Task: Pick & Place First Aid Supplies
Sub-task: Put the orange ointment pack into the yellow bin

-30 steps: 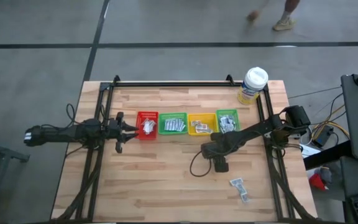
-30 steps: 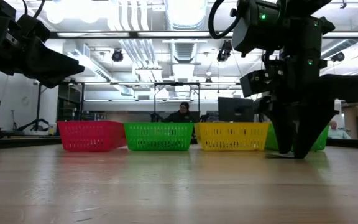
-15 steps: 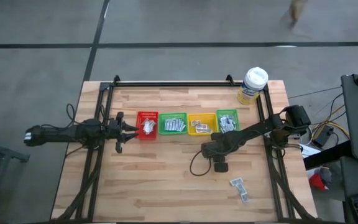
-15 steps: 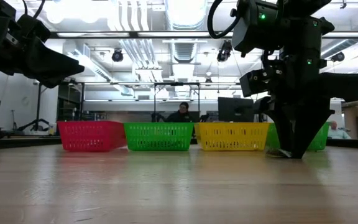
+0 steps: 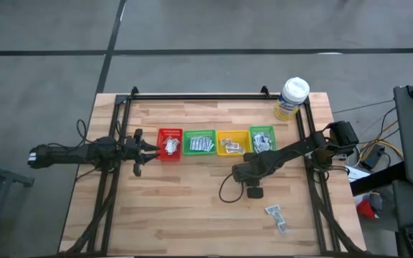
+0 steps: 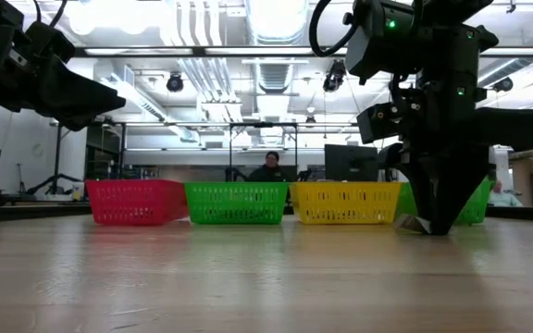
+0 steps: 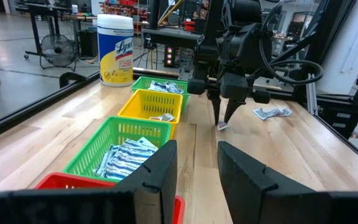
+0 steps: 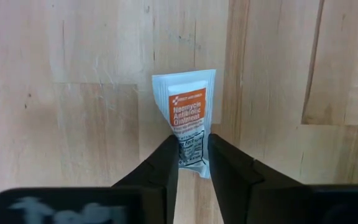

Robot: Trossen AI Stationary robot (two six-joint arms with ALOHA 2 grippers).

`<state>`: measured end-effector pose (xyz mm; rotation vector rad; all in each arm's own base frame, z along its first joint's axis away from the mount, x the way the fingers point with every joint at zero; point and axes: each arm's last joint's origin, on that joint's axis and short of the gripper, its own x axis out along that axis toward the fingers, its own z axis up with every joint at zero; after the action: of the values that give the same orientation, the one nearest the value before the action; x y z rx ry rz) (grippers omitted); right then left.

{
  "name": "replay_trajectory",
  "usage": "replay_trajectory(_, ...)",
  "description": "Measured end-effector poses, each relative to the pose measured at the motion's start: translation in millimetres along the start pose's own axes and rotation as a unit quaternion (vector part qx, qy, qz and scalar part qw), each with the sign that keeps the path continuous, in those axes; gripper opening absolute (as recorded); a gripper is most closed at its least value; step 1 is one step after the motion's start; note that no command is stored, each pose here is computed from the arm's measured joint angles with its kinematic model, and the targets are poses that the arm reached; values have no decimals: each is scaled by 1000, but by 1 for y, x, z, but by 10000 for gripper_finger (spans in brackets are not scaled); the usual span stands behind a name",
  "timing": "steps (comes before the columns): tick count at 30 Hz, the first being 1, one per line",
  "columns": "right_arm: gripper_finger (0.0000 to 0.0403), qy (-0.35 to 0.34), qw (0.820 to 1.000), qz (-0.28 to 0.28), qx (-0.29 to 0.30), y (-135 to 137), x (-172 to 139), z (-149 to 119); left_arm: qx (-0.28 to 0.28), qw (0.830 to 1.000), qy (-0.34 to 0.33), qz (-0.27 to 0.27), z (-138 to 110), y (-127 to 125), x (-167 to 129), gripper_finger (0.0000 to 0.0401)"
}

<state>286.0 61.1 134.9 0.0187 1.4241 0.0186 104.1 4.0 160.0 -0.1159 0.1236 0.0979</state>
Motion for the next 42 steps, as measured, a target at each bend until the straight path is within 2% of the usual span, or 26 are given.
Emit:
replay_trajectory(9, 71, -5, 1000, 1, 0, 0, -6, -2, 0, 1000, 0, 0, 0, 0, 0, 113)
replay_trajectory(16, 75, -34, 999, 11, 11, 0, -24, -2, 0, 1000, 0, 0, 0, 0, 0, 113)
replay_trajectory(21, 66, -68, 997, 15, 14, -2, -42, -3, 0, 1000, 0, 0, 0, 0, 0, 113)
replay_trajectory(26, 61, -124, 992, -12, 16, -10, -68, 2, 0, 1000, 0, 0, 0, 0, 0, 113)
replay_trajectory(31, 61, -176, 982, -64, -8, -28, -96, 15, 0, 1000, 0, 0, 0, 0, 0, 113)
replay_trajectory(36, 59, -200, 974, -105, -32, -54, -116, 32, -1, 1000, 0, 0, 0, 0, 0, 113)
replay_trajectory(42, 60, -174, 974, -145, -33, -86, -116, 47, -1, 1000, 0, 0, 0, 0, 0, 113)
